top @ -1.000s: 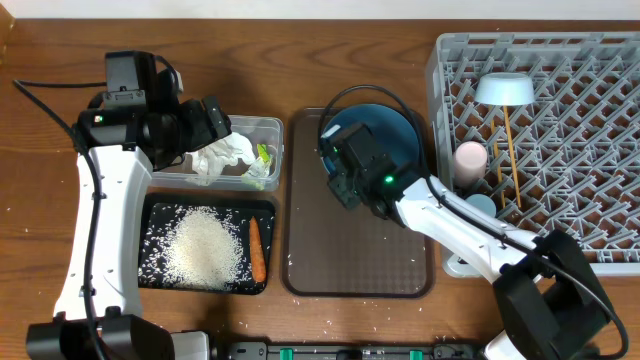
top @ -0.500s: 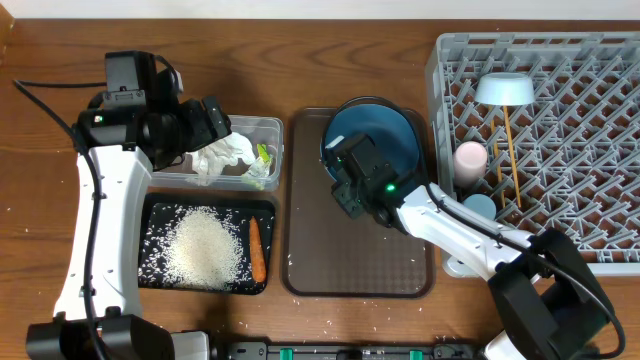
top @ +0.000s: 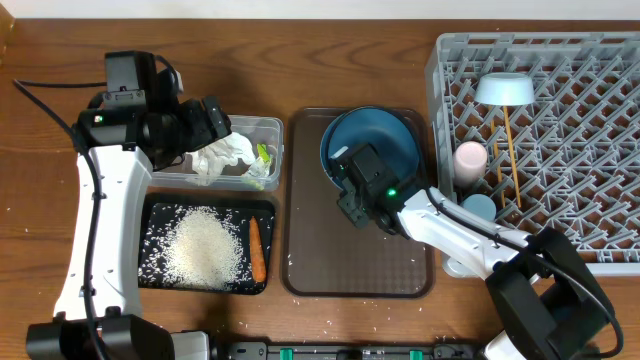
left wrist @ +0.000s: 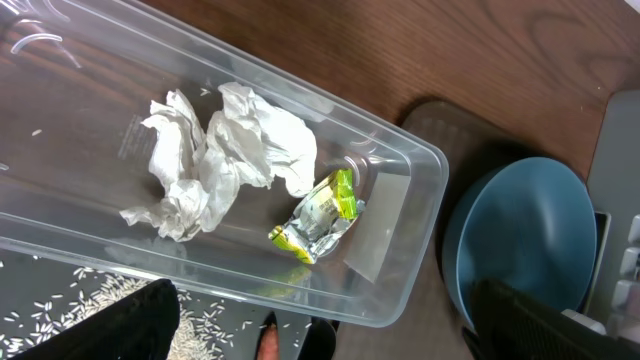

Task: Sort waste into correct bins and load items into the dishwasher rack
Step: 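Lower the right gripper onto the blue plate's rim and grasp it, then lift the blue plate and carry it tilted into the rack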

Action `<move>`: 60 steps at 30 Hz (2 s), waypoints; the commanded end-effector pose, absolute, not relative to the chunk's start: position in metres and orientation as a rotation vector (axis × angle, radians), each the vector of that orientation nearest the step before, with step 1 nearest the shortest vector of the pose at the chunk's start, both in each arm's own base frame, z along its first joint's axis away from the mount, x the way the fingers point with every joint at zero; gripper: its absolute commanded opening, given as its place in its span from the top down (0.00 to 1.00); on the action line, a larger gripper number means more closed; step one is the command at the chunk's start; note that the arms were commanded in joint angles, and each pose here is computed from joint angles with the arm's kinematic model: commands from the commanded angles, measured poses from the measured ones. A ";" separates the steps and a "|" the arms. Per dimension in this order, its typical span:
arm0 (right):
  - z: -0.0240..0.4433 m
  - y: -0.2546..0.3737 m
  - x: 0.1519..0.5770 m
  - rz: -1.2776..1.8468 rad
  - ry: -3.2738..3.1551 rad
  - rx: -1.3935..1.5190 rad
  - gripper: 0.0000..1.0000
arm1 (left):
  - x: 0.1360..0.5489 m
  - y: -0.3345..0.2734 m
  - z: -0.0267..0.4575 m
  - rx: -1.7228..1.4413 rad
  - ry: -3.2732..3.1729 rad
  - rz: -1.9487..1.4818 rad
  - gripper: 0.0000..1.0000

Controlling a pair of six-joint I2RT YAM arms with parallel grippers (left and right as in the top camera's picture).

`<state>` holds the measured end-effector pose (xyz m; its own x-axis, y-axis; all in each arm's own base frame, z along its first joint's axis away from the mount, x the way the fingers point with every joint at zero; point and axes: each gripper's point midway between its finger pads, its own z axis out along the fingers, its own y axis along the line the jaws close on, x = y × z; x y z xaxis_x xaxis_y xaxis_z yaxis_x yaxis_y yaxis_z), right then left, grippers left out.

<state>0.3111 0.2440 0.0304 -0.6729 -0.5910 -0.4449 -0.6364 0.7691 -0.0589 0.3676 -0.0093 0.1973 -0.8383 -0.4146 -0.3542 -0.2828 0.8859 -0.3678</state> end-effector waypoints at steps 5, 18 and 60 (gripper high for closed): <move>0.024 0.246 0.304 0.177 2.545 -0.940 0.83 | 0.369 -0.007 0.200 -0.506 2.616 -0.410 0.05; 0.022 0.242 0.299 0.165 2.572 -0.950 0.99 | 0.369 -0.007 0.200 -0.506 2.616 -0.410 0.05; 0.119 0.284 0.286 0.586 2.396 -0.929 0.99 | 0.369 -0.007 0.200 -0.506 2.616 -0.410 0.05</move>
<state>0.2878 0.2629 0.0604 -0.6581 -0.5807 -0.4793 -0.6939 0.7148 0.0868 0.3675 -0.0093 0.1972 -0.8384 -0.4146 -0.3538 -0.2829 0.8859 -0.3677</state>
